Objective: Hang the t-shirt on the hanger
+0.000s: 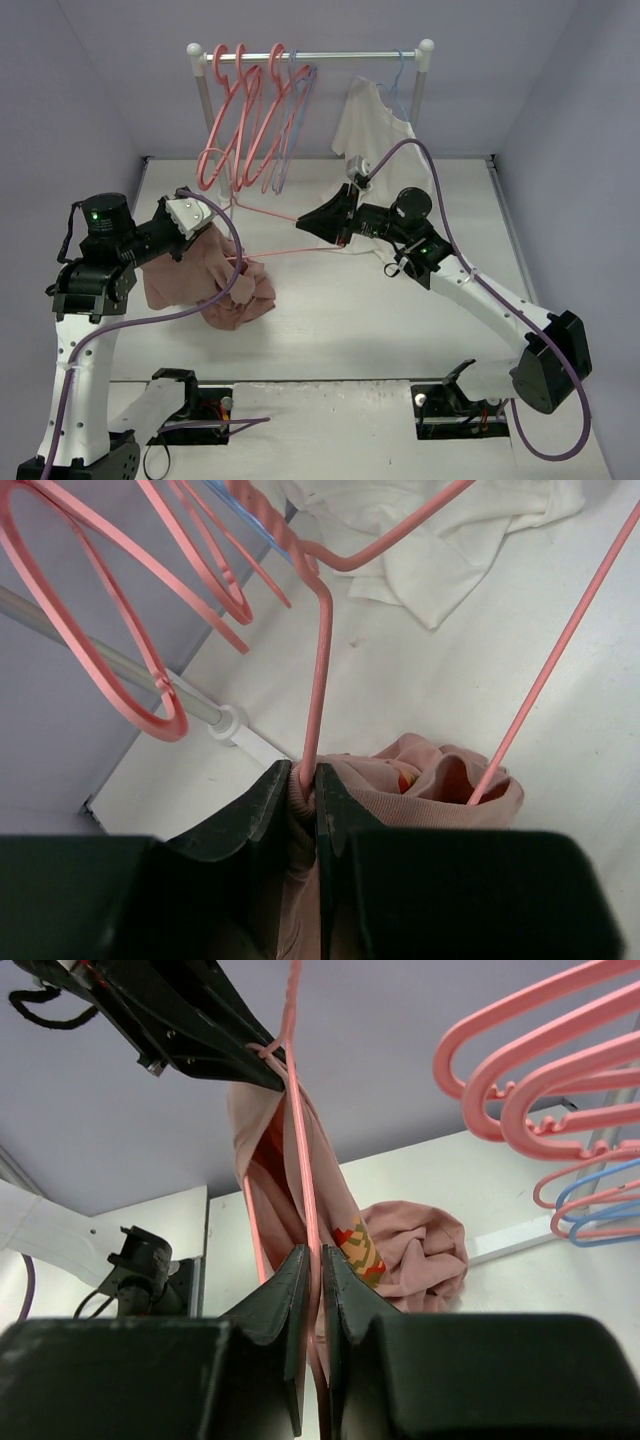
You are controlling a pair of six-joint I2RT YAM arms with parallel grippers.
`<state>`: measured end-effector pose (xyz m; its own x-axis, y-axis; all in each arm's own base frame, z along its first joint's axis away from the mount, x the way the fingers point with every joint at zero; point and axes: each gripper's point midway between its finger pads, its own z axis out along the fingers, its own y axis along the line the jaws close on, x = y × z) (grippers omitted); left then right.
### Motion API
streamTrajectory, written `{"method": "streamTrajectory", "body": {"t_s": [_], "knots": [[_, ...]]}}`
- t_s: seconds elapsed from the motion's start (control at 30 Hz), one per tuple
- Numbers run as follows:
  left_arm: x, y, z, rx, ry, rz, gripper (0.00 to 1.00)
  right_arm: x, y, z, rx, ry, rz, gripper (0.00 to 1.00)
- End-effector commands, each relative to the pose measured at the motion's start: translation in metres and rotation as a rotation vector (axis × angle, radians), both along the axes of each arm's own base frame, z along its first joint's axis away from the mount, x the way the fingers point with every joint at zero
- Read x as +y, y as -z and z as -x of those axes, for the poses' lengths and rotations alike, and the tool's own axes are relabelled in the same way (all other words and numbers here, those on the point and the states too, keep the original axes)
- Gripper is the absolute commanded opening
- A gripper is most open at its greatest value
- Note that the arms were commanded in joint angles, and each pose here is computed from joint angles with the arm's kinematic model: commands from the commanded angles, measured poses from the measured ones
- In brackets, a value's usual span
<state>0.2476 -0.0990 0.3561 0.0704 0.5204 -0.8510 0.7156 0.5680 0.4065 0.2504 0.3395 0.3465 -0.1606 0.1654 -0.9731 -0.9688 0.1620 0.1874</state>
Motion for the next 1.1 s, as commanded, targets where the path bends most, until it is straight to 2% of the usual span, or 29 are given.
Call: {"method": "streamTrajectory", "body": {"t_s": [0.0, 0.1, 0.23, 0.37, 0.7, 0.83, 0.9, 0.97, 1.07], "knots": [[-0.023, -0.026, 0.010, -0.030, 0.107, 0.072, 0.17, -0.017, -0.092, -0.002, -0.220, 0.086, -0.182, 0.00], [-0.023, -0.026, 0.005, -0.025, 0.105, 0.069, 0.22, -0.020, -0.097, 0.002, -0.230, 0.079, -0.189, 0.00], [-0.027, -0.020, 0.003, 0.005, 0.128, 0.080, 0.22, -0.022, -0.105, 0.008, -0.244, 0.070, -0.200, 0.00], [-0.028, -0.015, 0.000, 0.024, 0.132, 0.082, 0.01, -0.023, -0.108, 0.009, -0.245, 0.067, -0.206, 0.00], [-0.022, -0.042, 0.005, -0.035, 0.083, 0.094, 0.00, -0.025, -0.085, -0.006, -0.219, 0.114, -0.172, 0.02], [-0.010, -0.062, 0.009, -0.110, 0.002, 0.072, 0.00, -0.030, -0.061, -0.023, -0.159, 0.168, -0.120, 0.34], [-0.005, -0.071, 0.014, -0.147, -0.026, 0.066, 0.00, -0.033, -0.051, -0.032, -0.134, 0.204, -0.097, 0.46], [-0.002, -0.070, 0.016, -0.156, -0.047, 0.062, 0.00, -0.035, -0.043, -0.038, -0.102, 0.231, -0.077, 0.49], [-0.003, -0.065, 0.019, -0.156, -0.051, 0.069, 0.00, -0.034, -0.035, -0.043, -0.067, 0.241, -0.053, 0.49]]}}
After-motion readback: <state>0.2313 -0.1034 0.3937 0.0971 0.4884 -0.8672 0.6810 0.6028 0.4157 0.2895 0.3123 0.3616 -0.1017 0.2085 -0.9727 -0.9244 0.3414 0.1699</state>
